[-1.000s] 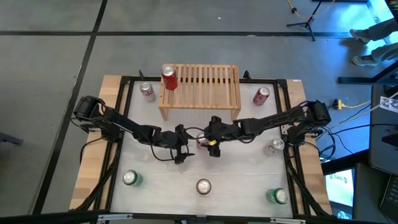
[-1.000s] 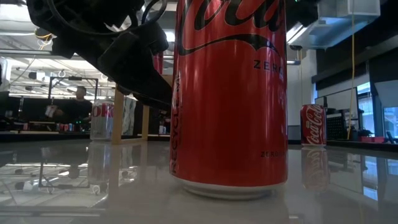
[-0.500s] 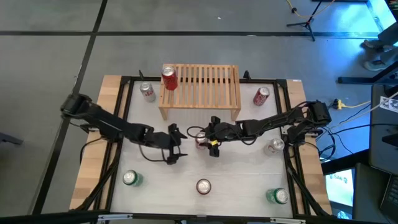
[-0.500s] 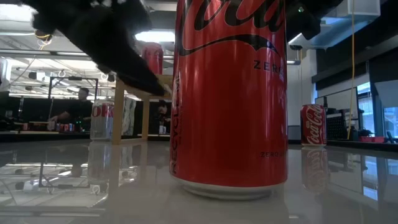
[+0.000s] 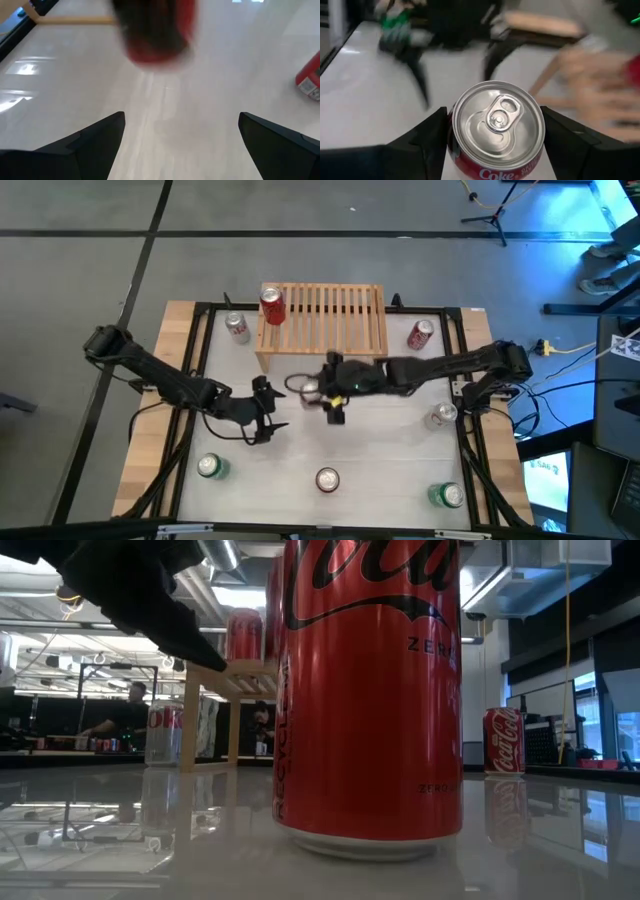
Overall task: Place canned beverage on shelf
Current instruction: Put the bottom red and white soda can on the shelf
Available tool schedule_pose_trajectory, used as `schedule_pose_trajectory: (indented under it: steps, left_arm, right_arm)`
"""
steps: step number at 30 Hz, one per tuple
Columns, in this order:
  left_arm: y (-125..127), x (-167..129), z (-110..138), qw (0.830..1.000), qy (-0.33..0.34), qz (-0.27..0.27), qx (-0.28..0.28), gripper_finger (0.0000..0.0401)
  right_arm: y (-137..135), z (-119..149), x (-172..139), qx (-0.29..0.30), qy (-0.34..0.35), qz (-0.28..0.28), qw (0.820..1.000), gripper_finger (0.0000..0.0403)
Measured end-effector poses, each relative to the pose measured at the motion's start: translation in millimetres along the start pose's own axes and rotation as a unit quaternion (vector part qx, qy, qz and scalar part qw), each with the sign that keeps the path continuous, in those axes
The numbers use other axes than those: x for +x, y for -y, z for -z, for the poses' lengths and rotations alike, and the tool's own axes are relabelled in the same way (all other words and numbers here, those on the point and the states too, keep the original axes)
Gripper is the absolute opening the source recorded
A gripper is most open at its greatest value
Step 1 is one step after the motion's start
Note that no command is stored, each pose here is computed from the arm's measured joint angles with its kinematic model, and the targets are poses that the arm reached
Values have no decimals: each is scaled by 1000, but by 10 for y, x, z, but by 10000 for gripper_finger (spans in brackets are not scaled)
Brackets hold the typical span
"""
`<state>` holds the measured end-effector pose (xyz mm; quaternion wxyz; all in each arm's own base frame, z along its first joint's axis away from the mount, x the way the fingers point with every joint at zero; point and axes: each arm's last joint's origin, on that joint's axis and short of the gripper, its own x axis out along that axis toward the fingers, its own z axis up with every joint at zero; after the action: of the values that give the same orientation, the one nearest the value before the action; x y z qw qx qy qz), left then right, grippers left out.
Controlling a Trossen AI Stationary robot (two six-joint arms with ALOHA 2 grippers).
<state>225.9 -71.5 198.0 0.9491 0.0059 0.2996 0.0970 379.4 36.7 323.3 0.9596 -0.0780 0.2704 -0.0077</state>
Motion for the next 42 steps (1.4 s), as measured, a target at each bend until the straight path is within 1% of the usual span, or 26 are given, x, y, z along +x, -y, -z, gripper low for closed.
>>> schedule_pose_trajectory:
  steps: [2,4,8,11,14,17,19,22,25,29,32,36,42]
  left_arm:
    - [-6,3,2,1000,-2,-1,2,380]
    - [-7,3,6,1000,-3,-2,8,380]
    - [-5,3,6,1000,-4,1,26,380]
    - [-5,4,5,1000,-3,1,28,380]
    - [-4,4,2,1000,-2,1,27,380]
    - [-2,4,-2,1000,0,2,26,380]
    - [-2,5,-2,1000,0,2,26,380]
    - [-1,5,-3,1000,0,3,23,380]
    - [-1,5,-2,1000,0,4,16,380]
    - [-1,5,-2,1000,0,4,13,380]
    - [-1,5,-2,1000,-1,4,13,380]
    - [-1,5,-2,1000,-1,5,13,380]
    - [0,5,-2,1000,-1,5,22,380]
  right_arm:
    - [173,-239,-137,-5,15,26,1000,256]
    - [388,-412,-253,-1,30,55,998,256]
    - [875,-556,-403,20,56,90,994,256]
    - [1273,-556,-493,42,73,106,991,256]
    - [1632,-507,-468,62,87,117,987,256]
    - [1907,-425,-371,86,84,106,987,255]
    - [2039,-400,-288,98,83,95,987,255]
    - [2191,-335,-162,114,64,83,988,254]
    - [2272,-270,-36,125,44,66,989,254]
    - [2285,-225,55,123,35,65,990,254]
    - [2287,-212,91,121,34,62,990,244]
    - [2289,-205,98,109,31,64,991,228]
    - [2293,-205,99,103,31,67,992,228]
